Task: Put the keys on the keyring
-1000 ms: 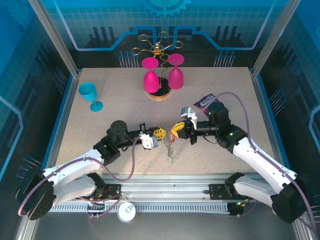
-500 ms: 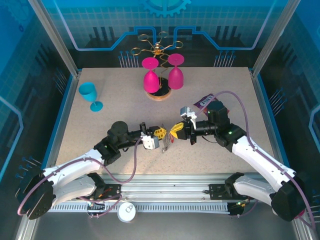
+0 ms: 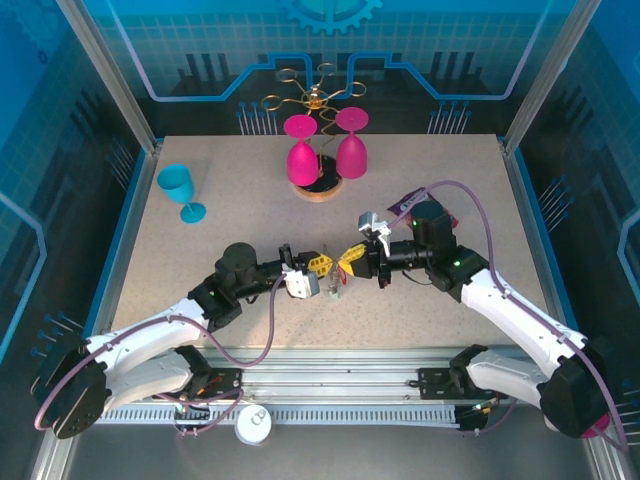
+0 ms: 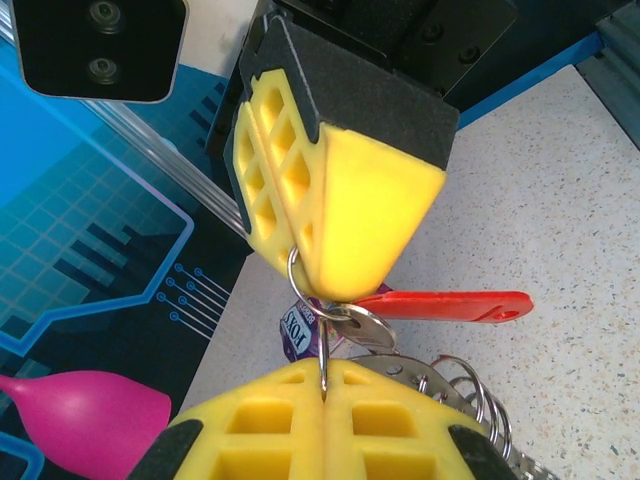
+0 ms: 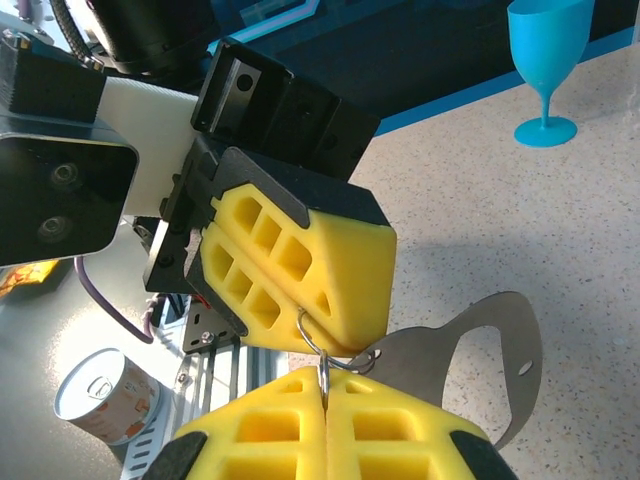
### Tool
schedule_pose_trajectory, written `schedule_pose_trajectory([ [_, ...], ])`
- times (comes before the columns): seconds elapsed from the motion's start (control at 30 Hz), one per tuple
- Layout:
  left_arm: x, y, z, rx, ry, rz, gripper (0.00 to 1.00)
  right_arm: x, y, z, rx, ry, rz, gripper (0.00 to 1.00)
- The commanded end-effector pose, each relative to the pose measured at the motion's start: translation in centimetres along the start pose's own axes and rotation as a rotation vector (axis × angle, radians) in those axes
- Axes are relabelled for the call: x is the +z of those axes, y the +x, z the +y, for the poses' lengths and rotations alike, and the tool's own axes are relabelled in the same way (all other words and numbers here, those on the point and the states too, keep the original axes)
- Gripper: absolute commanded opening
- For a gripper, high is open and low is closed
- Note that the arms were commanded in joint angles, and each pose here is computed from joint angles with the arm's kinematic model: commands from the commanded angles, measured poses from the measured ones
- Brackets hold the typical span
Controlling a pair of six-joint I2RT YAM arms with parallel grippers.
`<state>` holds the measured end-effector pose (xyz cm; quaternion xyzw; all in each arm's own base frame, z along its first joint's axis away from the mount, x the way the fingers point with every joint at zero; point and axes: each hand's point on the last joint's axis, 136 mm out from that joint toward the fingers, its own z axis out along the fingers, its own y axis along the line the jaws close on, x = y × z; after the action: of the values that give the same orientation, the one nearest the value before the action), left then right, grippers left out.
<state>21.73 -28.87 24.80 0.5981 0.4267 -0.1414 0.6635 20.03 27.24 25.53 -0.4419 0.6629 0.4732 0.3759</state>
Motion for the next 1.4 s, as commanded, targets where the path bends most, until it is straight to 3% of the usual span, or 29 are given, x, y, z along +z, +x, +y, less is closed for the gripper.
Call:
schedule_pose_trajectory([
  [0.0,0.0,-1.5,0.7,0.05,-0.028,-0.055,0.0,0.0,-1.4,-0.6,-0.006,0.037,-0.027,0.0],
  [0.53,-0.1,-2.4,0.3,0.04,-0.036,-0.105,0.0,0.6,-1.5,-4.1,0.109,0.172,-0.057,0.0],
  [0.97,0.2,-2.3,2.3,-0.032,-0.149,-0.118,0.0,1.5,-1.0,-5.2,0.182,0.224,-0.089,0.0],
  [1.2,-0.1,-1.4,2.9,-0.114,-0.199,-0.079,0.0,-1.2,-0.7,-4.5,0.047,0.284,-0.088,0.0],
  [1.37,-0.1,-0.9,2.5,-0.18,-0.175,-0.054,0.0,-1.6,-0.3,-1.7,-0.13,0.203,-0.052,0.0],
])
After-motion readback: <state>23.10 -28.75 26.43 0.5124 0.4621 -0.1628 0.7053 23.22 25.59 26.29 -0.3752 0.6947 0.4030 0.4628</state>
